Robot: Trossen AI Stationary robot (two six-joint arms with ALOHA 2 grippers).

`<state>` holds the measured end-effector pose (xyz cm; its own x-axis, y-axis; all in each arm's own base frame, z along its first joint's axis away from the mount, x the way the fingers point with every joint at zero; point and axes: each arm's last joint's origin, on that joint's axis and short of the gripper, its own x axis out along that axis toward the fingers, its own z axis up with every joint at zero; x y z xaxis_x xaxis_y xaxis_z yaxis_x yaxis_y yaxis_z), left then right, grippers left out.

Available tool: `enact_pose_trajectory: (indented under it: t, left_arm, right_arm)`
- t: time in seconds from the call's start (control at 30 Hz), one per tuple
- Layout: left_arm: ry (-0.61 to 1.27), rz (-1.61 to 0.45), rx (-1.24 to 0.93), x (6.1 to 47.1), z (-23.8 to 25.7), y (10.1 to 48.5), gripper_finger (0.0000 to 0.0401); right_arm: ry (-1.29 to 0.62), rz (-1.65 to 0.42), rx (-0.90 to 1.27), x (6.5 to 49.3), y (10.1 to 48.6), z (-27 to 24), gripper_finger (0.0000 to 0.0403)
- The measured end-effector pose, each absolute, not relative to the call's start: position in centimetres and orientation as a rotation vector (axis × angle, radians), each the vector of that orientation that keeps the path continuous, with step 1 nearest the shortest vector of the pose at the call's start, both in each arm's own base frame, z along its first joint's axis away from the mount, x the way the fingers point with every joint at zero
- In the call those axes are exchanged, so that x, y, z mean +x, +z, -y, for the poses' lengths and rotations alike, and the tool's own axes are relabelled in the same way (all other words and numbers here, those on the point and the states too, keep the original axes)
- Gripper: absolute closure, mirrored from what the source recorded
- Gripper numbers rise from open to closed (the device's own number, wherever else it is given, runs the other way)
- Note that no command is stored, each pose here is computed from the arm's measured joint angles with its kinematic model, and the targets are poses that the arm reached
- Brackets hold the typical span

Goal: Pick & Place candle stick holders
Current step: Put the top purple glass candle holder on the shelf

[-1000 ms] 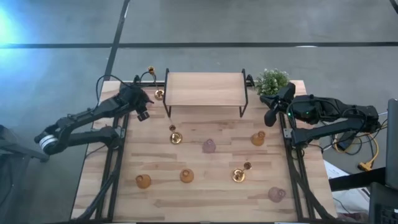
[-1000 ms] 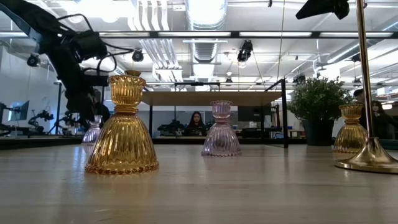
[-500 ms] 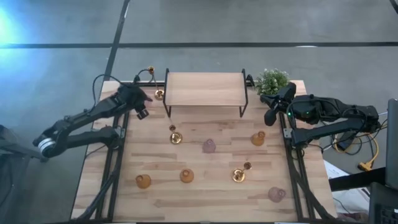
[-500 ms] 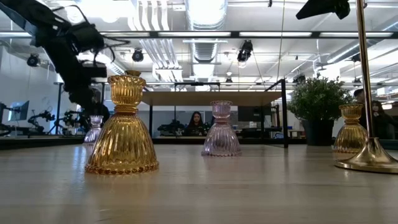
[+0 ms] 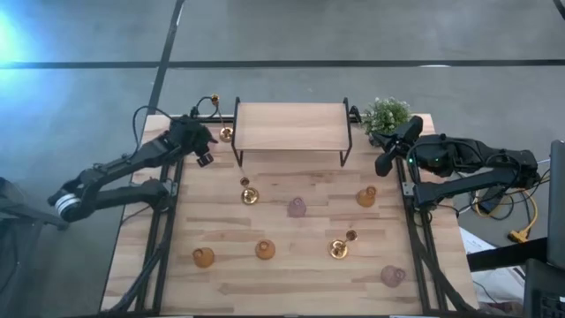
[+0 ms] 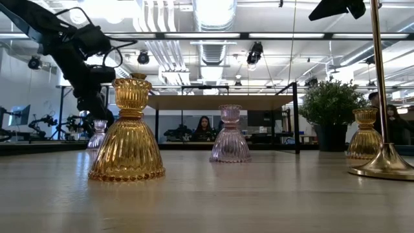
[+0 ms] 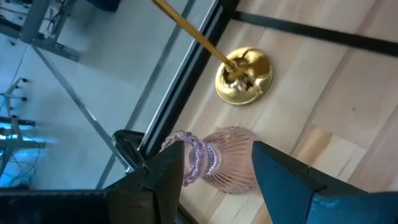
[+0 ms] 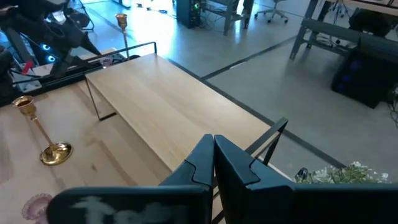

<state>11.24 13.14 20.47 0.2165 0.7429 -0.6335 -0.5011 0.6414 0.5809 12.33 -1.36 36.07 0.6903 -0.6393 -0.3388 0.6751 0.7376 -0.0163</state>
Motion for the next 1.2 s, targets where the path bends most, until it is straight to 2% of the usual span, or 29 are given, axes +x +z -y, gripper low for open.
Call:
enact_pose_trajectory:
  t: [0.83,1.2]
  left_arm:
    - [0.842,-1.182,0.183,11.4,-14.9,17.8,0.0208]
    - [0.793,-1.181,-0.028,10.9,-13.8,17.2,0.0208]
  right_arm:
    - [-0.734,-0.337,0.112,12.3,36.1,1.4,0.0394]
    - [-0.733,-0.341,0.104,12.4,36.0,1.4,0.0394]
